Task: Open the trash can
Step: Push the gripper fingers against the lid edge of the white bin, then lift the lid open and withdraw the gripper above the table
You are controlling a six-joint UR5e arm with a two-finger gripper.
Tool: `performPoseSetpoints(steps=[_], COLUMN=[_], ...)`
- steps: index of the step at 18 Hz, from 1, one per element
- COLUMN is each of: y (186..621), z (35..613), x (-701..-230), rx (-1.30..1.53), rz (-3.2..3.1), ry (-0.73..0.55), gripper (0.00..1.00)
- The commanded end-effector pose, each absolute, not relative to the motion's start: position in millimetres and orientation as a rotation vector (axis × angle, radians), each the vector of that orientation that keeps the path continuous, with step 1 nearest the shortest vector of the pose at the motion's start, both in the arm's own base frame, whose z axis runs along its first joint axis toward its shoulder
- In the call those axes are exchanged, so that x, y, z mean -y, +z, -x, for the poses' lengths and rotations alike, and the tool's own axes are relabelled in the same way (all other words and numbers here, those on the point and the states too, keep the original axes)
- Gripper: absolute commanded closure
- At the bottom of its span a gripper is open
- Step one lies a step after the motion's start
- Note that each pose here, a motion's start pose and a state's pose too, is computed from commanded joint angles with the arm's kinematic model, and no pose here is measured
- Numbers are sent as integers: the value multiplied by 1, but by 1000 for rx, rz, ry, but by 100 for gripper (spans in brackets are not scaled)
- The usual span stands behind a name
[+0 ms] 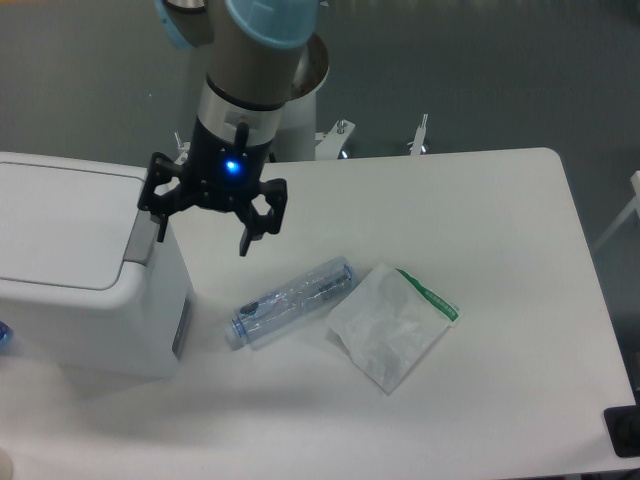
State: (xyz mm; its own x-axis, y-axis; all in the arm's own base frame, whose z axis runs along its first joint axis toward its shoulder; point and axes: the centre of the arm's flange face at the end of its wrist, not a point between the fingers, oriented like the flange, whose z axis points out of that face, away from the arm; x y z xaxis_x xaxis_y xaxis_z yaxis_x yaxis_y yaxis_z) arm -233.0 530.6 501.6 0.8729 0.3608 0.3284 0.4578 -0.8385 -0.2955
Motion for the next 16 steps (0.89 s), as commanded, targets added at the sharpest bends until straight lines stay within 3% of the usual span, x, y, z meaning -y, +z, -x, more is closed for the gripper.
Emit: performPoseSetpoints(steps=[16], y=[472], z=[231], x=[-533], rx=[602], rz=[2682], ry=[-341], gripper=[0])
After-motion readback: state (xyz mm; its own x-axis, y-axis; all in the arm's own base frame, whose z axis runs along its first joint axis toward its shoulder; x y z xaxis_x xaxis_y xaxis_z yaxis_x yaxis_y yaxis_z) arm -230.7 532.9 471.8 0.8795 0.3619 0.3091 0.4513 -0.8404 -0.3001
